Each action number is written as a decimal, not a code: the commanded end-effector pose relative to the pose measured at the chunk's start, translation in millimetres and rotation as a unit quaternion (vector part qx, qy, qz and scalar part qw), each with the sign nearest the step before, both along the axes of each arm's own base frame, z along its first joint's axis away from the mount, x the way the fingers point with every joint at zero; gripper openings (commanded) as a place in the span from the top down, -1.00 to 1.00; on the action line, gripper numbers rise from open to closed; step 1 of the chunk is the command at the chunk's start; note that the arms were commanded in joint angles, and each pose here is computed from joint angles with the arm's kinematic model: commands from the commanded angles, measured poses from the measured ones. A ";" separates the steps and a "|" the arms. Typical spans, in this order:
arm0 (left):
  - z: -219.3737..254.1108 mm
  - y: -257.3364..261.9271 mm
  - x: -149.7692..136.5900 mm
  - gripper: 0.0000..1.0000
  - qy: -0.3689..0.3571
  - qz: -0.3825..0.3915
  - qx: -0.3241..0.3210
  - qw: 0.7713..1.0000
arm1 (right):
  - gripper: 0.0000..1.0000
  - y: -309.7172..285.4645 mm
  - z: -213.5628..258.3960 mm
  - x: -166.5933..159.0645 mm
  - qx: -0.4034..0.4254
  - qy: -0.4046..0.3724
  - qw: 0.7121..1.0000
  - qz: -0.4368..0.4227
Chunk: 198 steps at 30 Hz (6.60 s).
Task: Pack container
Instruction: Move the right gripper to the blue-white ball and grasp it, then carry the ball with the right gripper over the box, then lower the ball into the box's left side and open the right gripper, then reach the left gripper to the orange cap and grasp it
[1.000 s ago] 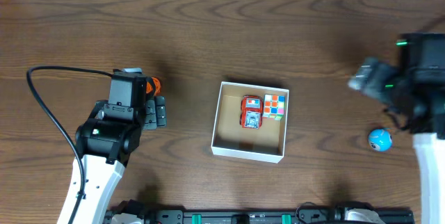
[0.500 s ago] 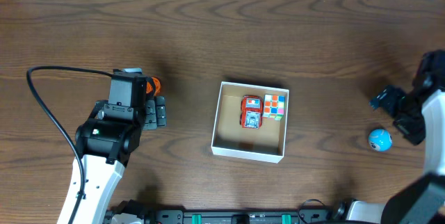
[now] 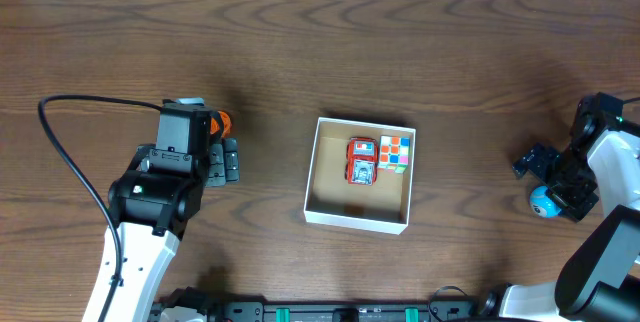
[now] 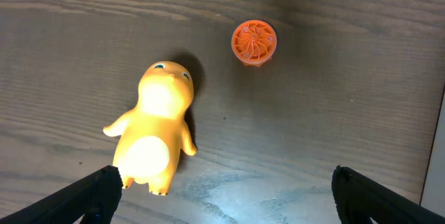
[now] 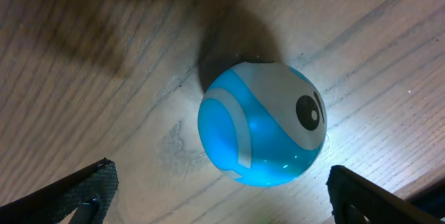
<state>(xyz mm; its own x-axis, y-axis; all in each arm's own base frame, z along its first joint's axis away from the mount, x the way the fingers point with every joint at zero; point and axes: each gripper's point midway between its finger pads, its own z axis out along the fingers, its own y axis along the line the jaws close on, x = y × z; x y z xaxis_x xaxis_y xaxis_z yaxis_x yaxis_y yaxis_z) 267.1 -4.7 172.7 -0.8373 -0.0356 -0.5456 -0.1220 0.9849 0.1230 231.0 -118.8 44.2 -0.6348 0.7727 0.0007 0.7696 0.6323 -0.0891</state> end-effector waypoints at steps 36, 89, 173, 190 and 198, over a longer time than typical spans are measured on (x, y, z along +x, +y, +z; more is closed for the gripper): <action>-0.5 2.0 -2.8 -0.96 0.003 0.008 -0.002 1.000 | -0.74 -12.0 -39.9 -4.6 -0.039 -0.026 0.999 -0.001; -0.5 2.0 -2.9 -0.96 0.003 0.008 -0.002 1.000 | 0.97 373.3 104.2 62.3 0.080 -0.265 0.755 0.594; -97.6 16.0 134.1 -0.96 0.138 -0.011 -0.067 0.988 | -0.98 76.8 113.7 55.9 -0.047 -0.111 0.961 0.249; -167.3 16.6 129.6 -0.96 0.211 -0.005 -0.067 0.975 | -0.99 74.9 110.4 55.8 -0.048 -0.110 0.960 0.254; -172.4 16.5 125.8 -0.74 0.222 -0.005 -0.067 0.973 | -0.98 74.9 110.4 55.6 -0.048 -0.110 0.960 0.254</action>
<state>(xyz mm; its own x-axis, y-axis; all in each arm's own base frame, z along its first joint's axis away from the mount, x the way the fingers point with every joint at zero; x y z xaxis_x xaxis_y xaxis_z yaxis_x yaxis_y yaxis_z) 392.0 11.1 3.0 -0.9886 -0.0756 -0.1302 -0.0801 0.9963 0.0301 287.9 -41.7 158.1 -0.9027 0.3544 -0.2440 0.3727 0.9274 -0.0318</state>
